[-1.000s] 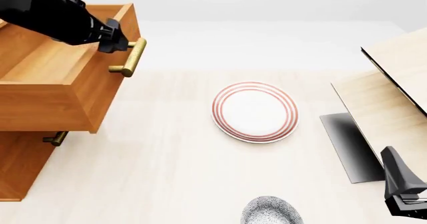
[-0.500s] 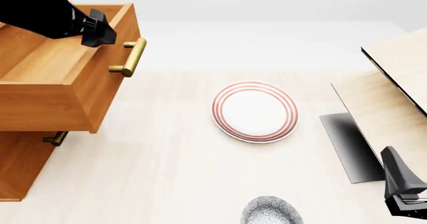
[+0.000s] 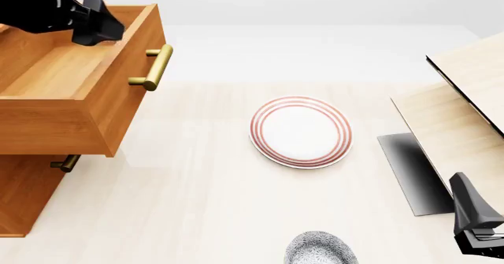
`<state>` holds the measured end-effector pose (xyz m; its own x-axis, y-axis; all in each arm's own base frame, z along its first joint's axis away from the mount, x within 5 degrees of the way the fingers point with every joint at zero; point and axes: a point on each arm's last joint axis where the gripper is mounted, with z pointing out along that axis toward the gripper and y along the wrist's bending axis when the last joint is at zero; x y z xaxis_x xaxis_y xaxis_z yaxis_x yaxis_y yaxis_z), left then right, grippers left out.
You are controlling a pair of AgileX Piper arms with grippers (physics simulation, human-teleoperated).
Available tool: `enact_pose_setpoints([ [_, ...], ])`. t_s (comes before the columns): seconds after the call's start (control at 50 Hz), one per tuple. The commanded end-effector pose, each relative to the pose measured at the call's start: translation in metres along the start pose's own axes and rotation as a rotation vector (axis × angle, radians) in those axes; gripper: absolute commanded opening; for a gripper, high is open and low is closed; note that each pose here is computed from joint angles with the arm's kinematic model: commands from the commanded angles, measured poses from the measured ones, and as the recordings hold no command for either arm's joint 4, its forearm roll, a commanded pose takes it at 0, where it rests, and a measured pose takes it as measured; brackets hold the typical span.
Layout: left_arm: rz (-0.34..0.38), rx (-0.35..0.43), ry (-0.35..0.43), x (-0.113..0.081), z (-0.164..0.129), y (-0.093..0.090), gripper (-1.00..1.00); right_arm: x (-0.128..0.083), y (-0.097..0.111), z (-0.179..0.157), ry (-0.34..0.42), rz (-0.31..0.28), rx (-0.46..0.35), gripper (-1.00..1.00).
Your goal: Open the top drawer of the cabinet and put the bowl in it.
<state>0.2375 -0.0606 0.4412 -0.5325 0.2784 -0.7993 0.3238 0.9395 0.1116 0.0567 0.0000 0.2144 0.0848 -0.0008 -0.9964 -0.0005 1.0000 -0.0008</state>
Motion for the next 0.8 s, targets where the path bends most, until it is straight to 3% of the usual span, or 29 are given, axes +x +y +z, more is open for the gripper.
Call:
enact_pose_setpoints([
  [0.02,0.031,0.024,-0.042,-0.002,-0.018,-0.008,1.00,0.000,0.000,0.000,0.000,0.001,0.000,1.00],
  [0.14,0.071,0.035,-0.098,-0.001,-0.035,-0.013,1.00,0.000,0.000,0.000,0.000,0.001,0.000,1.00],
  [0.8,0.192,0.080,-0.143,0.057,-0.082,-0.026,1.00,0.000,0.000,0.000,-0.001,0.000,0.000,1.00],
])
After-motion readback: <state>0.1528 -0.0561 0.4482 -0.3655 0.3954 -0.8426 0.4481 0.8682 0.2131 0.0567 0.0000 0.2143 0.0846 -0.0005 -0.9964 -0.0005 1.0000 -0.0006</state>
